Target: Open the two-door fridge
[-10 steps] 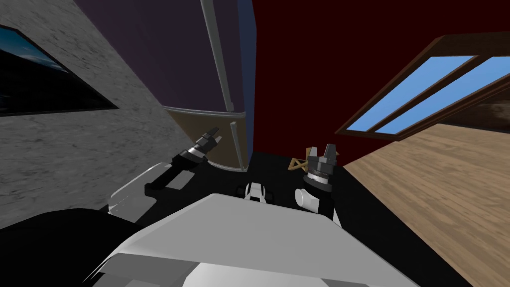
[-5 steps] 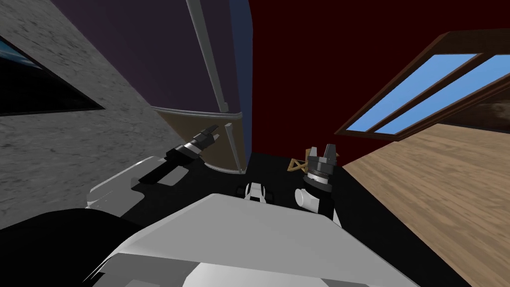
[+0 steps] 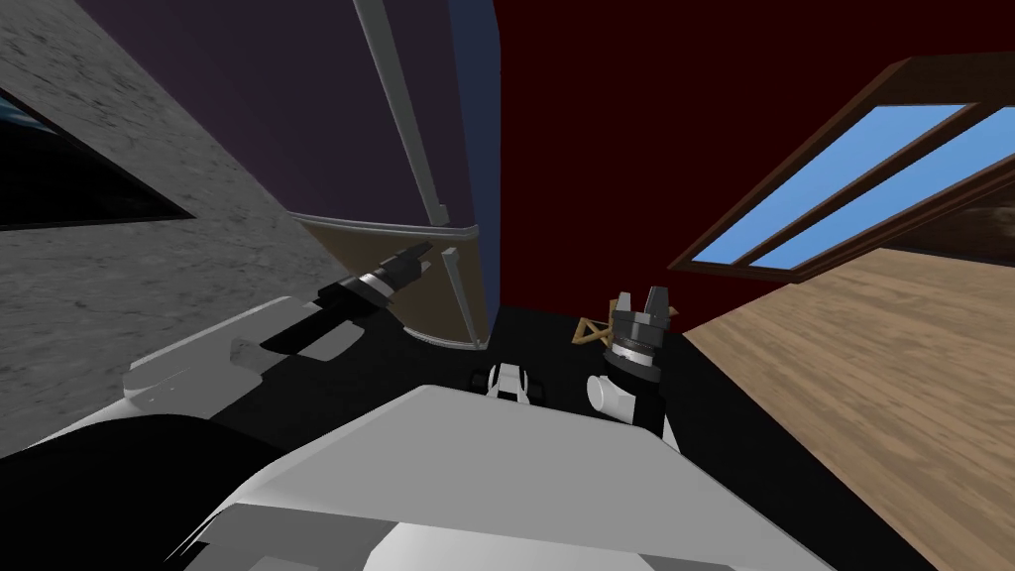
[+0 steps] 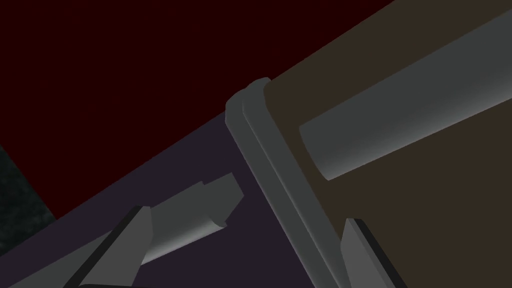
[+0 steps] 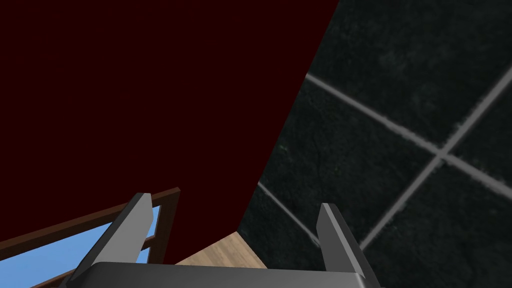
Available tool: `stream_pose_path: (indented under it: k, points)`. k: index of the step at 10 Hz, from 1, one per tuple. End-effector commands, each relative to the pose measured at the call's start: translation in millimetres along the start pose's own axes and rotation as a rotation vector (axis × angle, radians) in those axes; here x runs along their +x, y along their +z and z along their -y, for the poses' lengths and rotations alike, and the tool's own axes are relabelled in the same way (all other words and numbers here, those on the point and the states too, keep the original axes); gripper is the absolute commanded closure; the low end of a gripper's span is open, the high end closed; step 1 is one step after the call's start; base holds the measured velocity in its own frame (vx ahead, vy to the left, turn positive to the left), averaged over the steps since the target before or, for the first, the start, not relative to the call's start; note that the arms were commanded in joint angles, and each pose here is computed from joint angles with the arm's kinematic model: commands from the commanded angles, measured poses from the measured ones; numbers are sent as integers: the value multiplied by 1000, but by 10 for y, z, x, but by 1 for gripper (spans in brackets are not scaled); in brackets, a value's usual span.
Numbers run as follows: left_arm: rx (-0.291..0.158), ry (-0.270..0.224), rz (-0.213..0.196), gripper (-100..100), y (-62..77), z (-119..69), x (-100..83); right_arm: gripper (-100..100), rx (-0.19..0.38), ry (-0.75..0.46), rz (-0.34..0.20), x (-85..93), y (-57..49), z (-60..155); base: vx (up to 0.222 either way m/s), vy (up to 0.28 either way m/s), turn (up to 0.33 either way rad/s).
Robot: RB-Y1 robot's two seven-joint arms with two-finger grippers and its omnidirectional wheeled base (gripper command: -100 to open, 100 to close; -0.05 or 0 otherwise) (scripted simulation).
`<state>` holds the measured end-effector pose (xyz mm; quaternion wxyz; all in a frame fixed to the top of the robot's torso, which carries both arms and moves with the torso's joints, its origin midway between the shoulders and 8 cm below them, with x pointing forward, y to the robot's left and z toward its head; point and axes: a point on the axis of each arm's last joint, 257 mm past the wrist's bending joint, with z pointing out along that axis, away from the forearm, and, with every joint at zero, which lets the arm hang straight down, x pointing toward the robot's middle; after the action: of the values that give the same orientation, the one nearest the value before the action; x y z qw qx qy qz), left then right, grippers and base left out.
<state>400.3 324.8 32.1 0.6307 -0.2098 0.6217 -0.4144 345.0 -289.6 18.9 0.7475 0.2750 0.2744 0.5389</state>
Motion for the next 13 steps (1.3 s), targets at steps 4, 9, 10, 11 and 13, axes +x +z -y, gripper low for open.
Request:
stream_pose_path:
  k: [4,9,10,11,13]
  points:
    - [-77,119,21,-100,105,22,-311,0,0,0,0,0,0,0,56,-1,19]
    - [-116,221,48,-100,199,189,-533,0,0,0,0,0,0,0,50,0,29]
    - [-117,237,51,-100,215,240,-550,0,0,0,0,0,0,0,46,-3,19]
    - [-116,252,51,-100,231,296,-556,0,0,0,0,0,0,0,38,-9,18]
    - [-100,284,42,-100,264,486,-498,0,0,0,0,0,0,0,37,-2,19]
